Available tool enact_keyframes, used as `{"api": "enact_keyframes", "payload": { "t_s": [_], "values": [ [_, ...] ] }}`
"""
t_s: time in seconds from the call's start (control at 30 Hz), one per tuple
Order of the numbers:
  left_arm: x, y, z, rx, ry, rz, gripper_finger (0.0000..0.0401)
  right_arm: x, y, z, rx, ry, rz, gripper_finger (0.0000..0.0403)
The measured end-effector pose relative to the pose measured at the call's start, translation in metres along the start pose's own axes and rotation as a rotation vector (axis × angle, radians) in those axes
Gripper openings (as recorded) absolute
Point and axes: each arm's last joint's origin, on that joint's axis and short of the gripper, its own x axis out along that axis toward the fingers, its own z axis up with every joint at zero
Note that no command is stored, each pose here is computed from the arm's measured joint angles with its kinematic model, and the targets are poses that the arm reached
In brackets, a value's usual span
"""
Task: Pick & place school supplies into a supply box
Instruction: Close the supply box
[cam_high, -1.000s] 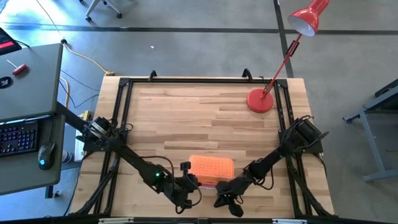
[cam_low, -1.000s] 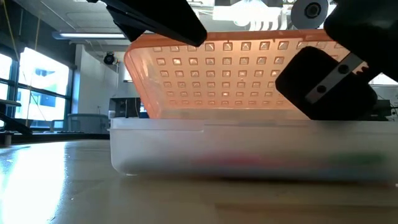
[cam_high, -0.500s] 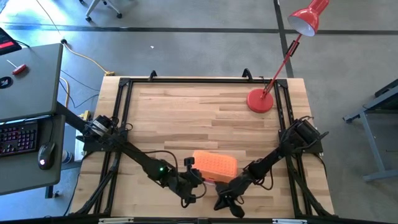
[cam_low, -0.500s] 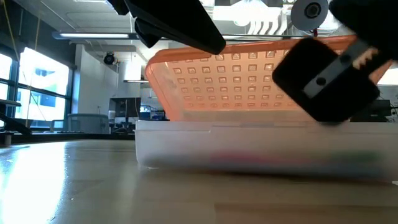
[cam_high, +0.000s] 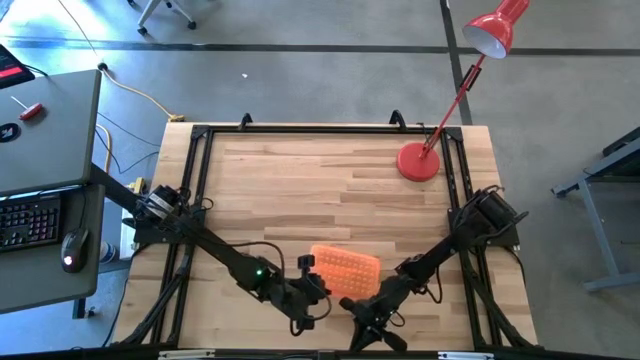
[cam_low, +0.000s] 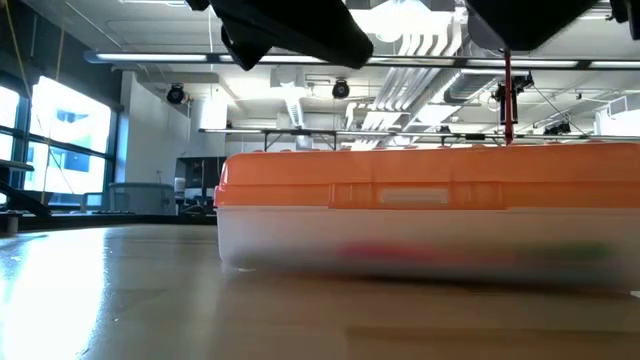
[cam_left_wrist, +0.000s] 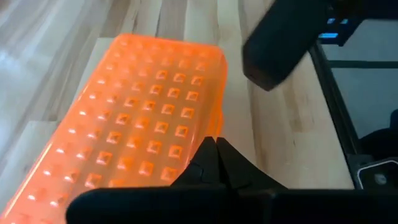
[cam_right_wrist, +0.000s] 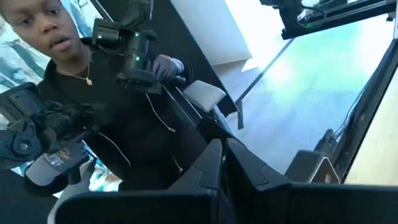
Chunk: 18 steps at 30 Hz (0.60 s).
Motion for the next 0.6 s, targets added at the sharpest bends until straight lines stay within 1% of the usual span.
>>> {"api": "enact_keyframes", "payload": {
  "t_s": [0.1,0.17,0.2,0.27,0.37,0.43,0.5,0.6],
  "values": [
    [-0.010,-0.003,0.005,0.021,-0.027,-0.016,0.0025,-0.005,0.003,0.008,-0.037,0.021,-0.032,0.0000],
    [-0.015,-0.002,0.009,0.018,-0.036,-0.016,0.0033,-0.009,0.002,0.009,-0.054,0.063,-0.126,0.0000],
    [-0.016,-0.001,0.008,0.025,-0.020,-0.004,0.0033,-0.012,0.002,0.009,-0.060,0.087,-0.189,0.0000],
    [-0.016,0.001,0.004,0.017,0.012,0.014,0.0027,-0.019,0.001,0.009,-0.077,0.139,-0.357,0.0000],
    [-0.015,0.004,-0.002,-0.018,0.069,0.048,0.0010,-0.033,0.002,0.005,-0.116,0.202,-0.673,0.0000],
    [-0.010,0.005,-0.009,-0.035,0.102,0.082,0.0010,-0.039,0.001,-0.003,-0.134,0.237,-0.847,0.0000],
    [-0.006,0.007,-0.018,-0.029,0.139,0.125,0.0016,-0.043,0.002,-0.011,-0.120,0.272,-0.934,0.0000],
    [-0.001,0.009,-0.021,-0.052,0.161,0.136,0.0031,-0.045,0.004,-0.017,-0.043,0.280,-0.985,0.0000]
  ]
}}
